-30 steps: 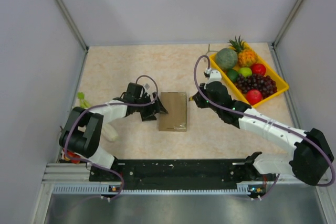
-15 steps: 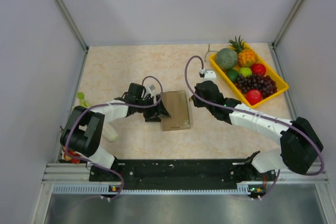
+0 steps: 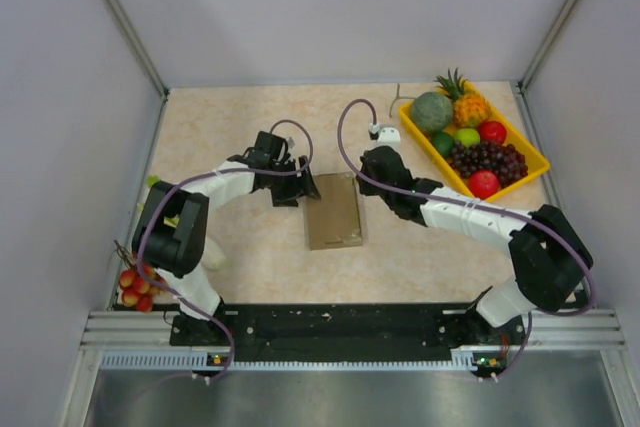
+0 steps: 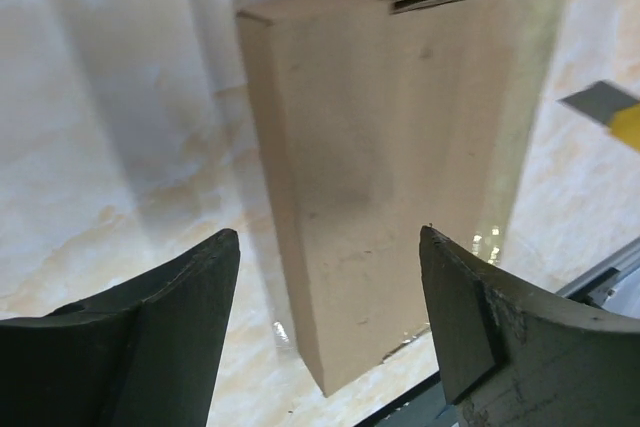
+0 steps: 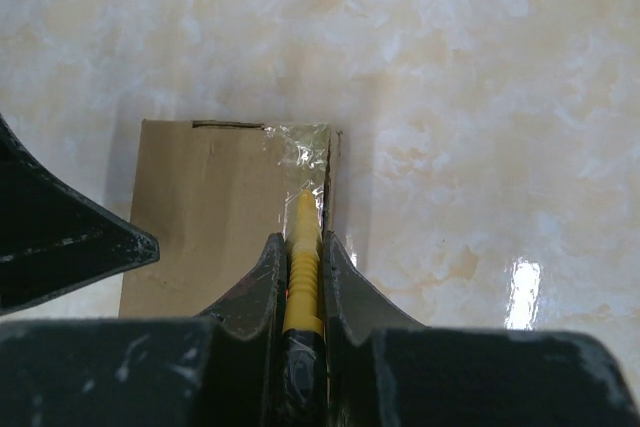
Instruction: Unpack the express box
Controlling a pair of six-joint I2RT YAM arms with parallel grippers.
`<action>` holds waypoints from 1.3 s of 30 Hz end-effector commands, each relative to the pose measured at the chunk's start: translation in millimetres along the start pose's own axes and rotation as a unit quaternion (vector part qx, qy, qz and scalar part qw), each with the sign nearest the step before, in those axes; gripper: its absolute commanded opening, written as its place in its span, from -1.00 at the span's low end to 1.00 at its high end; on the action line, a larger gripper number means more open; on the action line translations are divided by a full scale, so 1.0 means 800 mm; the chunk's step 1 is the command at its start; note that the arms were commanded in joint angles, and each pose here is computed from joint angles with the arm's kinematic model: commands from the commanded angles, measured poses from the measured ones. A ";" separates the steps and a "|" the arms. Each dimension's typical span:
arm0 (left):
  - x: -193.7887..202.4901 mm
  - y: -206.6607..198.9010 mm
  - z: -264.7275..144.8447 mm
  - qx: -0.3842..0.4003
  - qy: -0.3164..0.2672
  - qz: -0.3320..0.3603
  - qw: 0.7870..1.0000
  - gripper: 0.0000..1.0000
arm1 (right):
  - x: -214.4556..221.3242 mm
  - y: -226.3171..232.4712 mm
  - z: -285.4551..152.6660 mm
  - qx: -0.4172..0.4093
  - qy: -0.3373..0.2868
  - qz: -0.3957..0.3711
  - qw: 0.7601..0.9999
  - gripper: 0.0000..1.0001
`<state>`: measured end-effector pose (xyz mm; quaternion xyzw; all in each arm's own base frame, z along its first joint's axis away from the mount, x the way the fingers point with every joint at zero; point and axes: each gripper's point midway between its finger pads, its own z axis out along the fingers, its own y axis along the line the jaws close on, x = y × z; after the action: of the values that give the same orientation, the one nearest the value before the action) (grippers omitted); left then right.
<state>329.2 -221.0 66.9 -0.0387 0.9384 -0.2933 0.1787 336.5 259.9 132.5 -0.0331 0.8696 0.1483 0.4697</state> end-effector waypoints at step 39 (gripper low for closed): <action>0.028 0.035 0.025 -0.063 0.054 -0.085 0.993 0.15 | 0.007 0.006 0.026 0.026 0.025 -0.020 0.999 -1.00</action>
<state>317.8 -214.5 37.2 -0.0969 0.9546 -0.2585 0.1115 351.9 262.3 116.1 -0.0281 0.8801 0.1108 0.4607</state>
